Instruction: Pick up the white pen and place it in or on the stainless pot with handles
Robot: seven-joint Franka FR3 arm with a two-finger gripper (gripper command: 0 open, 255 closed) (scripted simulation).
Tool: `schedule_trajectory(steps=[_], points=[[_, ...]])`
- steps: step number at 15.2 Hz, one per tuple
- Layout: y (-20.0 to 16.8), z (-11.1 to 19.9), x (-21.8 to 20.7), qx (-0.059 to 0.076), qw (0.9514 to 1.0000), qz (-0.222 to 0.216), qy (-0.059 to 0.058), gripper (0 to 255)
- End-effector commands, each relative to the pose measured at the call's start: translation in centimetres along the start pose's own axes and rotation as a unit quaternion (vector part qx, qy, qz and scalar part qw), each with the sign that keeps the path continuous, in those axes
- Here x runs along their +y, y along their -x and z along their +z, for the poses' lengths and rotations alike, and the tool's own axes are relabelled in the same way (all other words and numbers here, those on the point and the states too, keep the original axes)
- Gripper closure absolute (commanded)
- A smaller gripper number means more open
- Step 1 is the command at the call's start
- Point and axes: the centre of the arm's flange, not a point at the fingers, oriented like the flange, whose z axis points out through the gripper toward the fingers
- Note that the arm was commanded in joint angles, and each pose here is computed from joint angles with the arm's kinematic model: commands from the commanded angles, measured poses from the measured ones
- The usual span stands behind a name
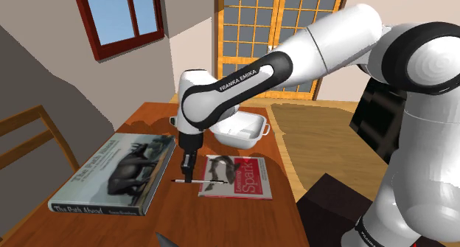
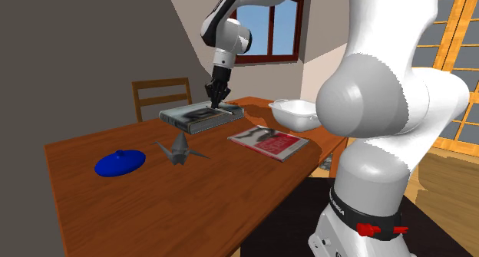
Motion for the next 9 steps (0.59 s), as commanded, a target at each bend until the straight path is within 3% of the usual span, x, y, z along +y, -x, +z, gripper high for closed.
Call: schedule_trajectory(steps=[1,6,9], points=[[-0.1,-1.0,-0.3,0.0,1.0,0.0,0.0,255],[-0.3,-3.4,-1.0,0.0,1.0,0.0,0.0,255],[0.8,-4.6,2.6,0.0,1.0,0.0,0.0,255]])
